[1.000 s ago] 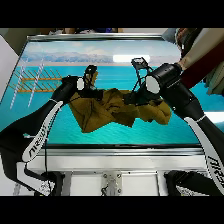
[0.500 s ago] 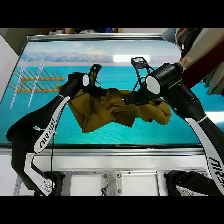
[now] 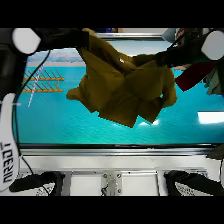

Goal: Fold the clothes and pants, and hang the long-sleeved shirts on hangers.

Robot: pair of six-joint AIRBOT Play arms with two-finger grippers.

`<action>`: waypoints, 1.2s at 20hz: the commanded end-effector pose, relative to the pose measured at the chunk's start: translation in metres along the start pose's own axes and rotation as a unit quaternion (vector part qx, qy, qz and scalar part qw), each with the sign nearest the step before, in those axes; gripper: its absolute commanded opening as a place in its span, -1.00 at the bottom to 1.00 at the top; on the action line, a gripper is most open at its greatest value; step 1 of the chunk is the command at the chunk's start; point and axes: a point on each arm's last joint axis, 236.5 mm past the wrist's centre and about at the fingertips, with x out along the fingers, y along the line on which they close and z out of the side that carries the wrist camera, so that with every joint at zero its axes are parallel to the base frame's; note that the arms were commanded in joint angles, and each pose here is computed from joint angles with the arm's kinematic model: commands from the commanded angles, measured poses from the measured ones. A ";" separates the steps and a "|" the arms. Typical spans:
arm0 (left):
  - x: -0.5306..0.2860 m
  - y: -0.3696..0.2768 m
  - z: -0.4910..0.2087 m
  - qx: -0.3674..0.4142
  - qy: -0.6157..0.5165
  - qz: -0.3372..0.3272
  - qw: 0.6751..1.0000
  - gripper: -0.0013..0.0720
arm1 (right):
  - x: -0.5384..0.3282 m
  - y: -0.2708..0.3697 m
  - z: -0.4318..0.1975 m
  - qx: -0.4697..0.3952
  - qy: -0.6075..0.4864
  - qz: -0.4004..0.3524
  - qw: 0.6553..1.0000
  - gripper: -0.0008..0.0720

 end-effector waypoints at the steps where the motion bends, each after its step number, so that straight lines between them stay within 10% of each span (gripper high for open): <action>1: -0.033 -0.019 -0.037 -0.010 0.035 -0.013 0.999 -0.93 | 0.000 0.002 -0.023 -0.018 0.037 0.003 0.999 -0.94; 10: 0.006 -0.027 -0.357 -0.102 0.287 0.010 0.953 -0.93 | 0.088 0.043 -0.291 -0.038 0.304 0.015 0.952 -0.77; 12: 0.004 -0.025 -0.367 -0.102 0.298 0.013 0.949 -0.92 | 0.086 0.043 -0.293 -0.056 0.307 0.021 0.950 0.86; 13: 0.004 -0.025 -0.366 -0.102 0.297 0.013 0.949 -0.93 | 0.084 0.043 -0.287 -0.057 0.299 0.023 0.952 0.96; 24: 0.003 -0.013 -0.345 -0.116 0.288 0.024 0.950 -0.92 | 0.146 0.118 -0.270 -0.035 0.219 0.034 0.975 0.89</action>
